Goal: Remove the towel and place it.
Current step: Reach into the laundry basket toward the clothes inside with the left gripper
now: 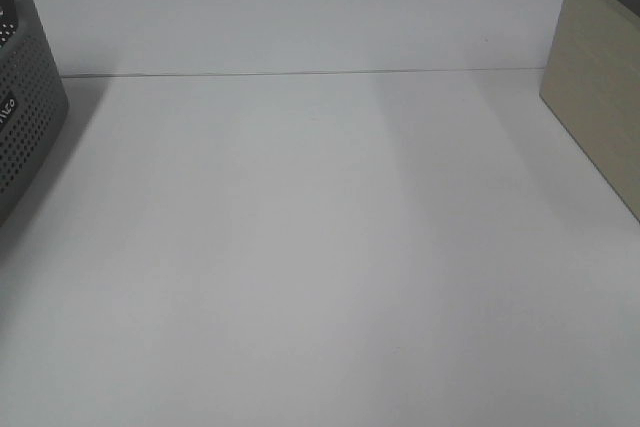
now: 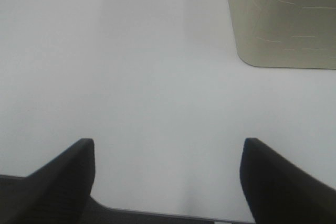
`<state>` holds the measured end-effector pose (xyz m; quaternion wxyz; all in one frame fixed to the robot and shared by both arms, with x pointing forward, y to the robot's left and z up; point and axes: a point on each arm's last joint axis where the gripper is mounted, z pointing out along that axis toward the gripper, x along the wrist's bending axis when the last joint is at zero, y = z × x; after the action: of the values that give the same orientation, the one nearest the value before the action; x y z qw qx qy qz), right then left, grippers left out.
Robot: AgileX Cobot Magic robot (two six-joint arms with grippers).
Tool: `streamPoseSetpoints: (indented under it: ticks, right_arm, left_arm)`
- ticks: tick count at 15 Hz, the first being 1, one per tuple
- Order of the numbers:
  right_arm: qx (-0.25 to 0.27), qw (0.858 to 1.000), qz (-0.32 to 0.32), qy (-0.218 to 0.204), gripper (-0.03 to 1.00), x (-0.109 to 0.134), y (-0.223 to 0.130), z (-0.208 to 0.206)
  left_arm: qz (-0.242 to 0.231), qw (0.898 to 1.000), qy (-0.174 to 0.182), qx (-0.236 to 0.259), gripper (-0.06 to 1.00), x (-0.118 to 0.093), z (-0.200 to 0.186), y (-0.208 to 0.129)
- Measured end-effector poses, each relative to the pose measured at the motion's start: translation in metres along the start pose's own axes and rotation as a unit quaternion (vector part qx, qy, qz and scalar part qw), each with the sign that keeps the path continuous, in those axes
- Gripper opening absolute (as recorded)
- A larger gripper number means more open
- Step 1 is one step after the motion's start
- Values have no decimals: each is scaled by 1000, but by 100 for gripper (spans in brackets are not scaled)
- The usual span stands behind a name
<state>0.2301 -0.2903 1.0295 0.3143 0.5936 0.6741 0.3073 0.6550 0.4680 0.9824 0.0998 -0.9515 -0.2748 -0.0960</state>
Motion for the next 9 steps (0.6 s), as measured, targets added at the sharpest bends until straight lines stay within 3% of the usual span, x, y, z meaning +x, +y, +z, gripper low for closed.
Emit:
streamPoseSetpoints:
  ticks: [4, 9]
  right_arm:
    - [0, 1000, 0, 0, 75, 0, 0, 0]
    - [0, 1000, 0, 0, 75, 0, 0, 0]
  left_arm:
    - [2, 1000, -5, -1, 79, 1, 13, 3]
    - [-8, 999, 34, -14, 79, 8, 15, 6]
